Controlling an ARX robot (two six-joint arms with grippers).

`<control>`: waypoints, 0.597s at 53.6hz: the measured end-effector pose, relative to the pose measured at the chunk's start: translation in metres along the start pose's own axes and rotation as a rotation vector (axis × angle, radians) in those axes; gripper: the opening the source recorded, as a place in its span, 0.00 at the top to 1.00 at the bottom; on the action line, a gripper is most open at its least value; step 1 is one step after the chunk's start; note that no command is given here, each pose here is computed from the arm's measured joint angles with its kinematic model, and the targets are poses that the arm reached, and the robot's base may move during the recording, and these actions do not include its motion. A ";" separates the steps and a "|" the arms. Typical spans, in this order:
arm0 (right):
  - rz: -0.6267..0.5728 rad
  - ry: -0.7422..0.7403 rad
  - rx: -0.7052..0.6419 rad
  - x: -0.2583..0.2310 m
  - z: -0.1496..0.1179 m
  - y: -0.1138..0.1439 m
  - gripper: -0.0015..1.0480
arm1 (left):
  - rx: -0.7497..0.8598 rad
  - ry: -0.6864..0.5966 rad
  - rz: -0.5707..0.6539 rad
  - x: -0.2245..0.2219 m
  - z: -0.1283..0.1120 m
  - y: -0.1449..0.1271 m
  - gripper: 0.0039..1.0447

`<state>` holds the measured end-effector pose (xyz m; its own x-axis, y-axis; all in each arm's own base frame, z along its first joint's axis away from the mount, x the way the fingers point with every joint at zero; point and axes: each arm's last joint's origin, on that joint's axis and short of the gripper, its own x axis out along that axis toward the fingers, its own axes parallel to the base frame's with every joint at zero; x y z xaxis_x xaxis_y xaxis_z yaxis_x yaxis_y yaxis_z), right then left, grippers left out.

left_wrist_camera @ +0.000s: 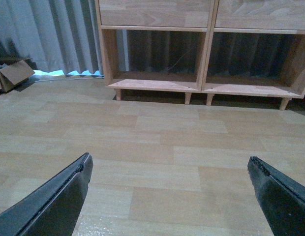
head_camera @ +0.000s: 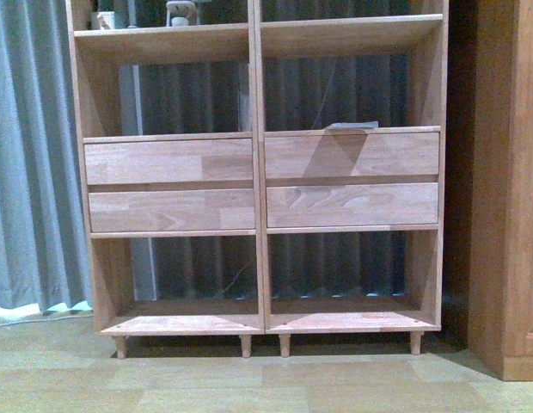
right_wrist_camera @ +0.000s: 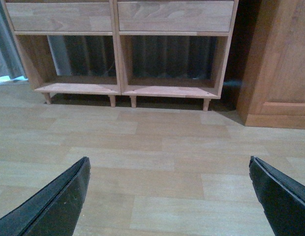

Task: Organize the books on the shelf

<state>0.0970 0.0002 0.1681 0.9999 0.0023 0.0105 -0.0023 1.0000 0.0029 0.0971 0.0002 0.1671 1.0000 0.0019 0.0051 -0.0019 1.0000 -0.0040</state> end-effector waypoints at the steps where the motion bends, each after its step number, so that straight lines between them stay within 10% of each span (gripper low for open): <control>1: 0.000 0.000 0.000 0.000 0.000 0.000 0.07 | 0.000 0.000 0.000 0.000 0.000 0.000 0.07; 32: 0.000 0.000 0.000 0.000 0.000 0.000 0.07 | 0.000 0.000 0.000 0.000 0.000 0.000 0.07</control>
<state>0.0970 0.0002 0.1681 0.9999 0.0023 0.0105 -0.0023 1.0000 0.0029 0.0971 0.0002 0.1671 1.0000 0.0019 0.0051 -0.0019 1.0000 -0.0040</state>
